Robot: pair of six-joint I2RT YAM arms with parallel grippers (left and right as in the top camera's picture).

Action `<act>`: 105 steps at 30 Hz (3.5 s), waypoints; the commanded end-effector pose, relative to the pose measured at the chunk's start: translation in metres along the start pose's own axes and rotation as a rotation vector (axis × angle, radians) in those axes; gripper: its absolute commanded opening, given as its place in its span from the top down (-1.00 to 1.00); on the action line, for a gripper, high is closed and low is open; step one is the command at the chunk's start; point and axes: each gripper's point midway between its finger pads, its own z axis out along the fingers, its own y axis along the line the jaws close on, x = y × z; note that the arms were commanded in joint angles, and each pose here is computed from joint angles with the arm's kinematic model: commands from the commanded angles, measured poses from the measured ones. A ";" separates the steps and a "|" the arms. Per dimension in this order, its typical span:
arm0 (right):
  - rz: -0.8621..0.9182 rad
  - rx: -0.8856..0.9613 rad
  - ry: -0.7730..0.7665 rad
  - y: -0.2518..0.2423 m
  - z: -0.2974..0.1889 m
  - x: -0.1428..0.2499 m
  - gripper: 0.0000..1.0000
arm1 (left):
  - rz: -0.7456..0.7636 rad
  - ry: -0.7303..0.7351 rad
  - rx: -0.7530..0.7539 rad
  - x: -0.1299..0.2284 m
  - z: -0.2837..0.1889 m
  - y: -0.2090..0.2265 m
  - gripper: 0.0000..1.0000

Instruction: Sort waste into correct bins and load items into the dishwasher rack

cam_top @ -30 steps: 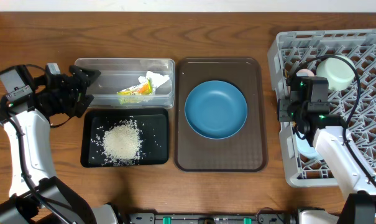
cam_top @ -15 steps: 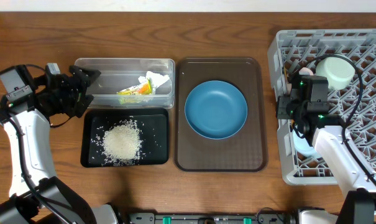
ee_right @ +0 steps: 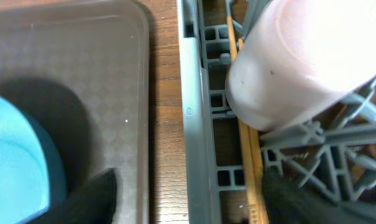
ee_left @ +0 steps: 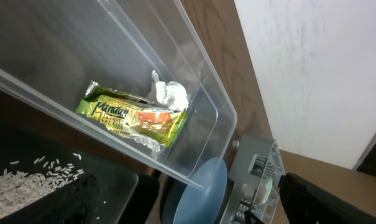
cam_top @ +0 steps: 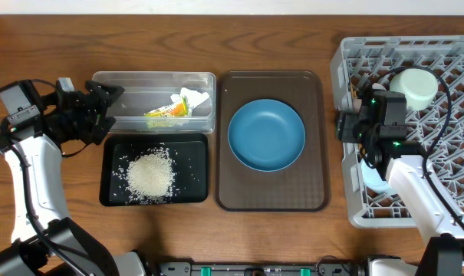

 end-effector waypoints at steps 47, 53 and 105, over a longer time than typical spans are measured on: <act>-0.849 -0.592 -0.160 0.260 -0.068 0.058 0.33 | -0.006 0.001 0.011 -0.001 -0.002 -0.003 -0.89; -0.870 -0.618 -0.127 0.274 -0.052 0.077 0.22 | -0.006 0.001 0.011 -0.001 -0.002 -0.003 -0.88; -0.921 -0.637 0.043 0.280 -0.001 0.139 0.80 | -0.006 0.001 0.011 -0.001 -0.002 -0.003 -0.88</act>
